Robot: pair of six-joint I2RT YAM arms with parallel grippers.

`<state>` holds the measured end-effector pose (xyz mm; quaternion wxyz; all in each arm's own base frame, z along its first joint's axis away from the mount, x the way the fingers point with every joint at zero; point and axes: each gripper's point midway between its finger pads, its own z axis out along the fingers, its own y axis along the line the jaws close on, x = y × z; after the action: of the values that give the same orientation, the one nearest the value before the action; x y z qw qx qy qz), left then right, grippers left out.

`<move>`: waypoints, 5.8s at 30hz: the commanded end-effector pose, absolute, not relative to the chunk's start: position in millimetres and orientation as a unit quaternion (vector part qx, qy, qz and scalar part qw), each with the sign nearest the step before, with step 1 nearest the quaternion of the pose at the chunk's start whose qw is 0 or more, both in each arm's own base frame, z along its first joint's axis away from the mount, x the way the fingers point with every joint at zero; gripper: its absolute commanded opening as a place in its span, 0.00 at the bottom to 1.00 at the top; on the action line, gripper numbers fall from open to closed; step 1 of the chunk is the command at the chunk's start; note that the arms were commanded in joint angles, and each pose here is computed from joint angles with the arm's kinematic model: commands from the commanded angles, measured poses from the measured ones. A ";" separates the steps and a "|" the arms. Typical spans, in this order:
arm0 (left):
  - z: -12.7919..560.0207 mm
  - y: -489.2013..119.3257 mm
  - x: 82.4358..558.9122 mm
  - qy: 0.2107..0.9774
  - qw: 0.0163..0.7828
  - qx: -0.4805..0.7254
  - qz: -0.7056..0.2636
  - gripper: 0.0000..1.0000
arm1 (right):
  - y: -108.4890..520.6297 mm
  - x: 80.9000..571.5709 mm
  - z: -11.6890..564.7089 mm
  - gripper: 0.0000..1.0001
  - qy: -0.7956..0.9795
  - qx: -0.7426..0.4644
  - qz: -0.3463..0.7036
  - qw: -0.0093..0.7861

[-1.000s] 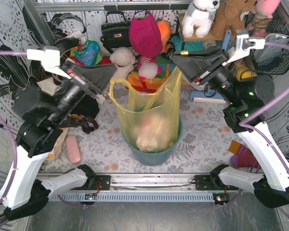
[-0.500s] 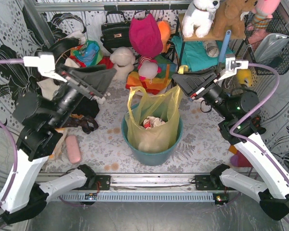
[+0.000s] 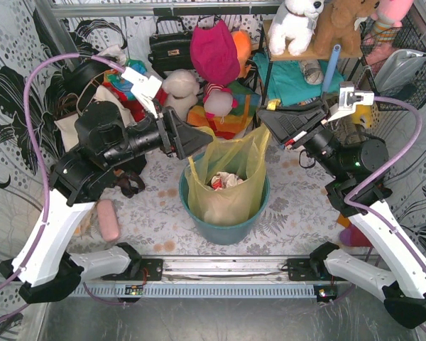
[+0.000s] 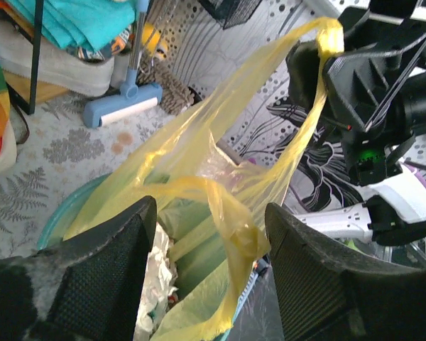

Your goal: Tie the trash bag

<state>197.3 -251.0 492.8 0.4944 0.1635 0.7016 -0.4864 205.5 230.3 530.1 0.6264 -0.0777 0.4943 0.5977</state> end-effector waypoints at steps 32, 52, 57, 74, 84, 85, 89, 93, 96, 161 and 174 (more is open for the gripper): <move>573.6 -170.9 189.6 0.535 0.696 0.024 -0.479 0.00 | 161.7 167.6 571.8 0.00 0.420 -0.037 0.532 0.734; 614.4 -224.3 170.1 0.492 0.655 0.161 -0.550 0.51 | 245.4 200.6 595.6 0.18 0.443 -0.138 0.610 0.642; 643.0 -225.3 168.8 0.472 0.668 0.173 -0.549 0.51 | 248.8 184.4 645.0 0.18 0.397 -0.183 0.623 0.649; 587.4 -231.6 207.4 0.538 0.651 0.114 -0.524 0.50 | 258.8 221.0 557.0 0.20 0.480 -0.110 0.625 0.606; 641.0 -227.3 183.9 0.489 0.668 0.150 -0.541 0.51 | 262.9 199.7 627.4 0.21 0.412 -0.173 0.642 0.623; 634.0 -226.1 186.2 0.496 0.668 0.144 -0.536 0.51 | 264.2 203.2 619.0 0.21 0.421 -0.168 0.641 0.620; 594.5 -221.4 205.0 0.537 0.664 0.106 -0.510 0.52 | 267.4 222.4 573.5 0.21 0.468 -0.134 0.629 0.606; 565.2 -223.0 220.7 0.571 0.653 0.086 -0.489 0.52 | 269.2 238.2 535.3 0.21 0.510 -0.105 0.614 0.594; 567.3 -225.0 224.1 0.569 0.656 0.088 -0.488 0.52 | 270.2 243.0 529.7 0.21 0.517 -0.102 0.606 0.596; 584.8 -276.2 157.8 0.513 0.515 0.216 -0.652 0.76 | 208.3 228.8 556.7 0.44 0.638 -0.073 0.445 0.625; 601.4 -298.0 154.0 0.468 0.527 0.172 -0.688 0.72 | 214.7 245.5 551.7 0.30 0.647 -0.058 0.439 0.621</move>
<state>157.9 -308.4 575.5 0.4907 0.1931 0.5139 -0.6767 251.4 221.8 525.2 0.5935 -0.0687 0.6790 0.4266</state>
